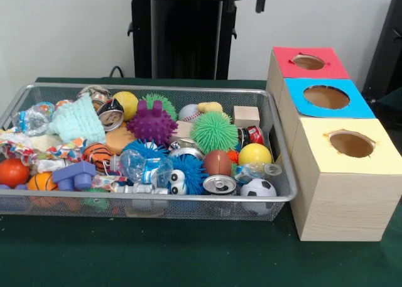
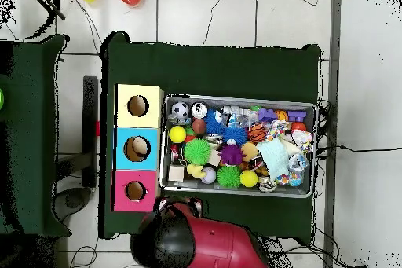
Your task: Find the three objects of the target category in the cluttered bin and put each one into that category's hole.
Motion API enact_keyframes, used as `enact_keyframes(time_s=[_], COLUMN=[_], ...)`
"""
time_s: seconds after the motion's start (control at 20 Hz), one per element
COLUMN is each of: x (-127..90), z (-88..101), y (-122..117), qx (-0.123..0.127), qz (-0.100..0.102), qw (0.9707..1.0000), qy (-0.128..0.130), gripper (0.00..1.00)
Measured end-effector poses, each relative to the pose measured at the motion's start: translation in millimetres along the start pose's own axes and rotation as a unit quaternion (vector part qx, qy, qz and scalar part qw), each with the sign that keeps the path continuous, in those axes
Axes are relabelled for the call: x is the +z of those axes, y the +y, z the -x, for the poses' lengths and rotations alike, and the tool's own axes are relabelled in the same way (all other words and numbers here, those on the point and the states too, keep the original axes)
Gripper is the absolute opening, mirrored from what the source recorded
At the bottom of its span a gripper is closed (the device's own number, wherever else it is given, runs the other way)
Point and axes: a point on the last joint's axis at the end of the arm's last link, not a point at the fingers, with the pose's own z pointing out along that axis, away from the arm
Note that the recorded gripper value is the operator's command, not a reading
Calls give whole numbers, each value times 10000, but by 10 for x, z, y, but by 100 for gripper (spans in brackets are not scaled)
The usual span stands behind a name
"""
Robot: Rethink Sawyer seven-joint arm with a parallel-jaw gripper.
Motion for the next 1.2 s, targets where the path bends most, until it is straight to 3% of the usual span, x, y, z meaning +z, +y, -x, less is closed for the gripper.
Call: enact_keyframes(time_s=[0.5,0.85,1.2], x=[250,520,618], z=[38,2,20], y=[-345,-569,-708], qx=[168,91,-54], qz=[15,117,206], qw=[9998,9997,9995], qy=[52,216,242], gripper=[100,100,100])
